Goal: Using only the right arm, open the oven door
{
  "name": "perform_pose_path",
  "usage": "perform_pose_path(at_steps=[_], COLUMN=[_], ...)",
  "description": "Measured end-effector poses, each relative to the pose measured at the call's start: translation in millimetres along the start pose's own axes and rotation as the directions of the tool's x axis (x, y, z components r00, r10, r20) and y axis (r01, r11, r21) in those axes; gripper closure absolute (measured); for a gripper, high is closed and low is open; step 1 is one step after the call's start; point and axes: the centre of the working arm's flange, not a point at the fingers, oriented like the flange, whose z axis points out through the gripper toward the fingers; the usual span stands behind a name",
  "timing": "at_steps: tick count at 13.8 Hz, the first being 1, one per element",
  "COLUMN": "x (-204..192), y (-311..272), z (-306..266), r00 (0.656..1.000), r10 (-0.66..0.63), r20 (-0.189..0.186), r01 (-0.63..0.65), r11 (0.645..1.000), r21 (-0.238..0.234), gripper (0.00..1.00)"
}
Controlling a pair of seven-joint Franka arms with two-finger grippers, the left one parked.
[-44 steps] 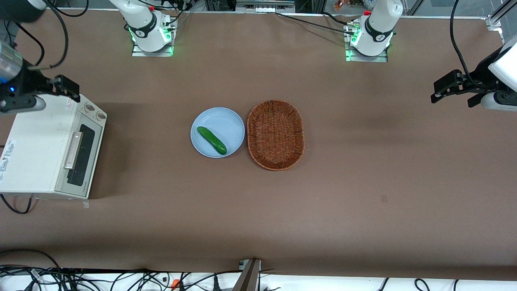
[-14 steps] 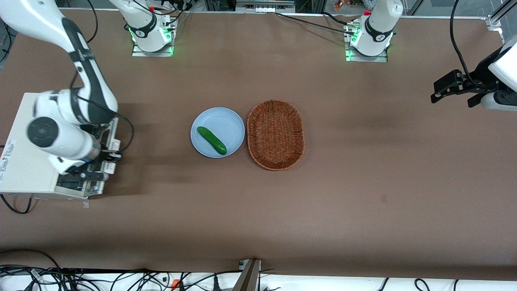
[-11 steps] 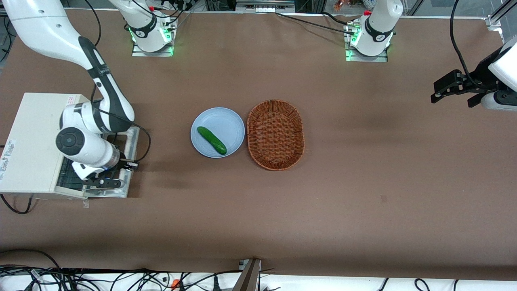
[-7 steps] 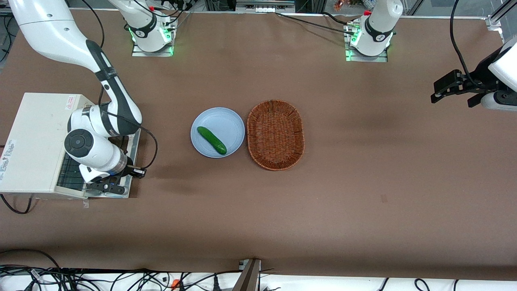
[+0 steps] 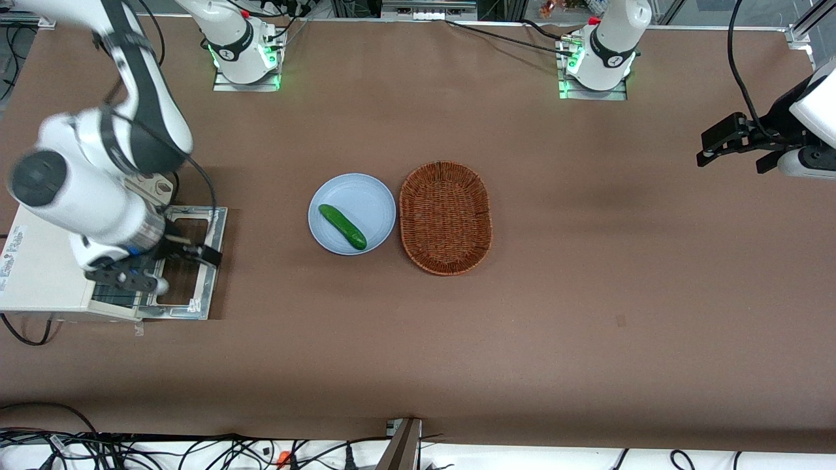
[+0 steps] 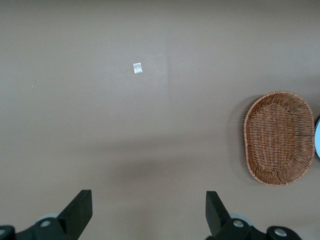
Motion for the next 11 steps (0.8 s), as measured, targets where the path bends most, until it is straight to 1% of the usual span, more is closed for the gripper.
perform_pose_path(at_steps=[2,3,5,8,11], x=[-27,-41,-65,-80,-78], y=[5,8,14,17,21], z=[-61,-87,-128,-147,-142], r00=[0.996,0.992,0.987,0.973,0.967], r10=[-0.086,-0.125,-0.163,-0.233,-0.254], r20=[0.012,0.011,0.007,-0.003,0.009], r01=[0.086,0.125,0.163,0.232,0.254], r11=[0.996,0.992,0.986,0.972,0.967], r21=[-0.008,-0.013,-0.024,-0.032,-0.032], gripper=[0.00,0.00,0.00,0.00,0.00])
